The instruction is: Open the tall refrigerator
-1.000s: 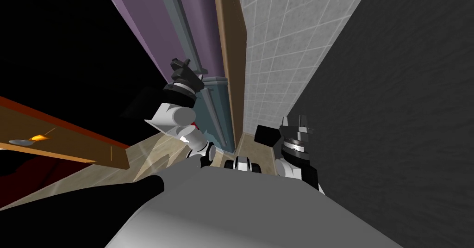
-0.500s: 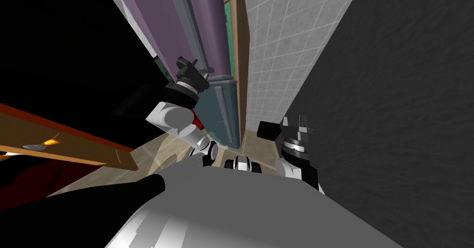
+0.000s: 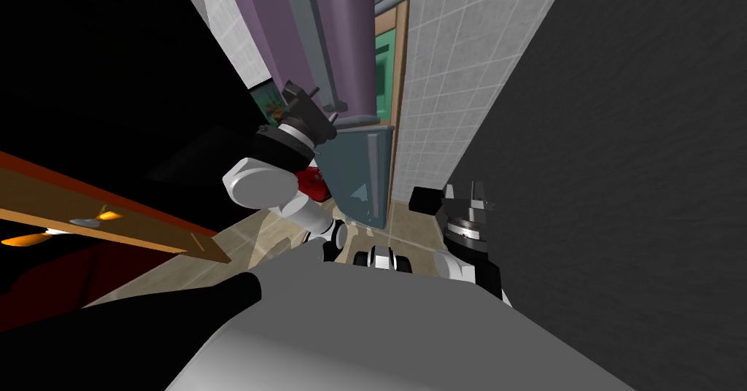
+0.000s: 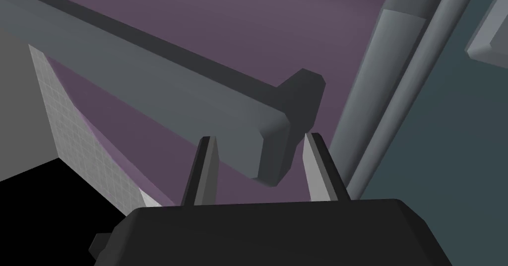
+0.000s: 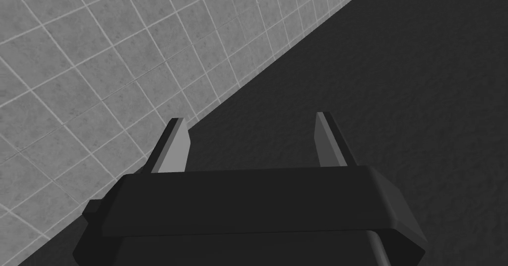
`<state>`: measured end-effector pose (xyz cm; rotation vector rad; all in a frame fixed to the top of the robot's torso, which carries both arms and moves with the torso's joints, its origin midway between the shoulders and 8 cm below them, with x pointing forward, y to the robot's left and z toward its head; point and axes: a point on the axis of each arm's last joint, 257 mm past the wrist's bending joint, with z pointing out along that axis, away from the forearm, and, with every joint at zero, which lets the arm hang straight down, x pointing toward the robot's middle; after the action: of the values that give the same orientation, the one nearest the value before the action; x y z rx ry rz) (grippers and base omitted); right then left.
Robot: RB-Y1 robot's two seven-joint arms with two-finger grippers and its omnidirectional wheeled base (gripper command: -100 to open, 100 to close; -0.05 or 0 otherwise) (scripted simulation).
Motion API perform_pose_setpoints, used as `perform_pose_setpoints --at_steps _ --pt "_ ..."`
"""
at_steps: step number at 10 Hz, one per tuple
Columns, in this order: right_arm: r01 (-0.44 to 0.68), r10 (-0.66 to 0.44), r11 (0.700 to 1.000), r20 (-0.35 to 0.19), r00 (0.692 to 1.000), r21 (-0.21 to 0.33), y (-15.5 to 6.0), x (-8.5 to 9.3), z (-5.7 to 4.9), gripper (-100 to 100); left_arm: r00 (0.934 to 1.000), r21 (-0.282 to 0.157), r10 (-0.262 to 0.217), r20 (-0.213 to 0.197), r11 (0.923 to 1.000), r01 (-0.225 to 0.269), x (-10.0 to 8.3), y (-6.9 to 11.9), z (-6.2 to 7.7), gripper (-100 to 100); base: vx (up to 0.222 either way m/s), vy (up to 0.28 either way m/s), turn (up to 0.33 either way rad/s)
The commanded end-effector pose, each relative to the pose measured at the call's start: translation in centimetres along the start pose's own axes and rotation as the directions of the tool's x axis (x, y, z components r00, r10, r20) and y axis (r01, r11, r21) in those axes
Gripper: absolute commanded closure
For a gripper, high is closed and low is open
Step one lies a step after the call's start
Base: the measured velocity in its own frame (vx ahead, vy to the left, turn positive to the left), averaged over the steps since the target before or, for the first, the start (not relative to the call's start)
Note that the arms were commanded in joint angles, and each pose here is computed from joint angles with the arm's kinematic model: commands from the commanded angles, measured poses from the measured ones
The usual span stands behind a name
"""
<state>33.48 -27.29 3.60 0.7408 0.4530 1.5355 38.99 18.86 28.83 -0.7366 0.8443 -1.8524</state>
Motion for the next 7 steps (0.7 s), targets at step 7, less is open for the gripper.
perform_pose_setpoints --at_steps 7 --pt "0.000 0.000 1.000 0.000 1.000 0.000 0.0 0.0 0.0 0 0.9924 -0.010 -0.088 -0.086 0.9961 0.088 0.0 -1.1 -1.3 100 -0.018 0.079 0.060"
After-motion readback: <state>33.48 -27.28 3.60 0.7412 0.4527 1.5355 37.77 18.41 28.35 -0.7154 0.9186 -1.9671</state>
